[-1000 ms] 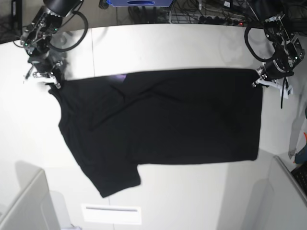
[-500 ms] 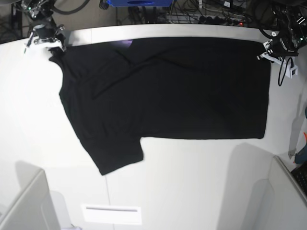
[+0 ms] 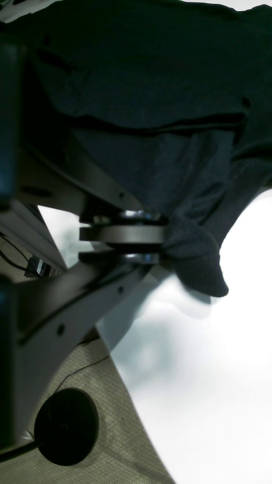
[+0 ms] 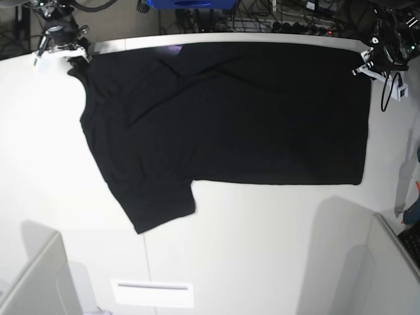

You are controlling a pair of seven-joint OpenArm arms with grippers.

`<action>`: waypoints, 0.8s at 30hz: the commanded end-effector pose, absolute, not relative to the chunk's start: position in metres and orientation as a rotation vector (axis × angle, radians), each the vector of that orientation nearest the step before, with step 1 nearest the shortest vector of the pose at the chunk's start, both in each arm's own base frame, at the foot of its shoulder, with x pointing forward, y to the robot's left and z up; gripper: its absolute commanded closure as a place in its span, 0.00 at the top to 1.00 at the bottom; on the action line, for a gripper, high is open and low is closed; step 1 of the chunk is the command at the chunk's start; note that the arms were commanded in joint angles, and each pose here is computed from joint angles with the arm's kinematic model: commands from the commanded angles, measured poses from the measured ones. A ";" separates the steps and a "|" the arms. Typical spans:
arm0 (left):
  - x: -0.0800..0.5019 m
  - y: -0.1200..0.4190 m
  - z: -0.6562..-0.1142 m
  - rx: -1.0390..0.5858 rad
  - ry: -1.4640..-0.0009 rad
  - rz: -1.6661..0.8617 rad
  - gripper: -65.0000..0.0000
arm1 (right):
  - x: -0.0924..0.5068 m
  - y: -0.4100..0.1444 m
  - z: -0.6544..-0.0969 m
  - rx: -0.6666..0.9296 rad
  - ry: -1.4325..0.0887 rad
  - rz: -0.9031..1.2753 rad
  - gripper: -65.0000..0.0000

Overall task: Fold the T-shirt properly
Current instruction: 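Release the shoulders and move both grippers to the hem corners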

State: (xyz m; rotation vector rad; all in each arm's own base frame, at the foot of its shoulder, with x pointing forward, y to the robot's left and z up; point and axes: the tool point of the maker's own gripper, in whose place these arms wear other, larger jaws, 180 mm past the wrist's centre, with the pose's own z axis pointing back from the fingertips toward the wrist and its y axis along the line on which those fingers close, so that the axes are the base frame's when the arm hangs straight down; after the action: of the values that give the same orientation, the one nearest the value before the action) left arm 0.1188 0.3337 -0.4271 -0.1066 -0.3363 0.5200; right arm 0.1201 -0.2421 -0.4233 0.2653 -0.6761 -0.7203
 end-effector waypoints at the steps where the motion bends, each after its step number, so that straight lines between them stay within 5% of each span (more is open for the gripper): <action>1: 0.102 0.339 -0.431 -0.068 -0.268 0.513 0.00 | 0.123 -0.246 -0.415 0.259 -0.711 -0.716 0.00; 3: 0.108 0.338 -0.424 -0.063 -0.292 0.496 0.00 | 0.124 -0.246 -0.412 0.258 -0.718 -0.711 0.06; 4: 0.110 0.337 -0.421 -0.058 -0.302 0.484 0.01 | 0.123 -0.246 -0.411 0.254 -0.719 -0.707 0.20; 8: 0.118 0.339 -0.401 -0.031 -0.363 0.453 0.55 | 0.127 -0.246 -0.399 0.245 -0.753 -0.690 0.67; 10: 0.121 0.347 -0.390 -0.011 -0.408 0.483 0.75 | 0.132 -0.246 -0.391 0.240 -0.774 -0.676 0.71; 12: 0.121 0.361 -0.377 0.020 -0.453 0.518 0.83 | 0.135 -0.247 -0.386 0.236 -0.792 -0.665 0.70; 21: 0.144 0.395 -0.331 0.075 -0.619 0.598 0.81 | 0.222 -0.248 -0.337 0.283 -0.985 -0.520 0.62; 24: 0.155 0.388 -0.328 0.034 -0.589 0.594 0.56 | 0.285 -0.234 -0.334 0.346 -0.962 -0.379 0.61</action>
State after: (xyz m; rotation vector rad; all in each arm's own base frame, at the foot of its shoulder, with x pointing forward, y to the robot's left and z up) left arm 0.1493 0.3816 -0.3400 0.0109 -0.5546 0.6152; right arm 0.2774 -0.2293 -0.3489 0.3463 -0.8993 -0.3805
